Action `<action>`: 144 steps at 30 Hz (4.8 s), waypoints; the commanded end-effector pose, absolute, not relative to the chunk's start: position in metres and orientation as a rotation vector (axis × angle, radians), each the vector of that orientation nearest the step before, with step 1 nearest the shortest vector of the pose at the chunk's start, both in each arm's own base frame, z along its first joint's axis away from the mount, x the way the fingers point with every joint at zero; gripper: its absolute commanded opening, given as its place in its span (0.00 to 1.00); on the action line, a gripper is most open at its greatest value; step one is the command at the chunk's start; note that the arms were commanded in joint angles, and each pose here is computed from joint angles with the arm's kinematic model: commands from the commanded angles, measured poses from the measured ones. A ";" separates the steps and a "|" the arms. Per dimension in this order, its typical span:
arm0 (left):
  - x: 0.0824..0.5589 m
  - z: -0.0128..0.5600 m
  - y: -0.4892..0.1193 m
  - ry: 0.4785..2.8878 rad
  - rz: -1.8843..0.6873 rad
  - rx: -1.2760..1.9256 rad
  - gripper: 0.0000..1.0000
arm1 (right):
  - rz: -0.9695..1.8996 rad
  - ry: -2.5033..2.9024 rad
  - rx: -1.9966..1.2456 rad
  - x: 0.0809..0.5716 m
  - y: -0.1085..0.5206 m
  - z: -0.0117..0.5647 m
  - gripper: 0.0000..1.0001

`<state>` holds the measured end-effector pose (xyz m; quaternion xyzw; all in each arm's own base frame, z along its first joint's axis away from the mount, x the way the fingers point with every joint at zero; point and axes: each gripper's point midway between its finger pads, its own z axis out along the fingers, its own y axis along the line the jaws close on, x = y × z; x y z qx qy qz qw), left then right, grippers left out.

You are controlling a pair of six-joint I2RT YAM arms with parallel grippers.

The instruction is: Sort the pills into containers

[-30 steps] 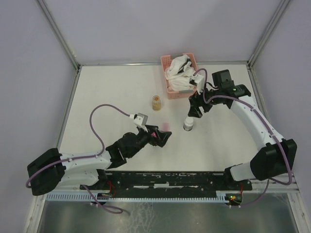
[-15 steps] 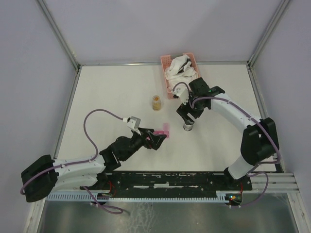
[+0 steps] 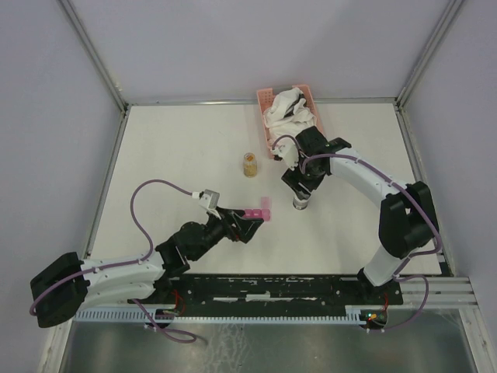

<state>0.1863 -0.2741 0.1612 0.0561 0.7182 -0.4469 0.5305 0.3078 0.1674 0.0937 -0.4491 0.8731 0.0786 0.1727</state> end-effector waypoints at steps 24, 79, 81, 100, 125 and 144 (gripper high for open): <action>0.158 0.214 -0.303 1.547 -1.269 0.355 0.97 | 0.426 2.314 -1.333 0.286 0.189 0.148 0.08; 0.134 0.201 -0.362 1.552 -1.377 0.856 0.03 | 1.348 1.760 -1.780 0.147 0.244 0.232 0.01; 0.129 0.200 -0.359 1.546 -1.373 0.895 0.03 | 1.376 1.653 -1.860 0.138 0.239 0.234 0.01; 0.130 0.176 -0.361 1.623 -1.336 0.937 0.03 | 1.093 1.325 -1.984 0.127 0.231 0.217 0.34; 0.165 0.177 -0.325 1.607 -0.815 0.680 0.03 | 1.453 2.313 -1.207 0.181 0.272 0.222 0.98; 0.162 0.184 -0.328 1.586 -0.861 0.662 0.03 | 1.537 2.359 -1.275 0.172 0.276 0.211 0.73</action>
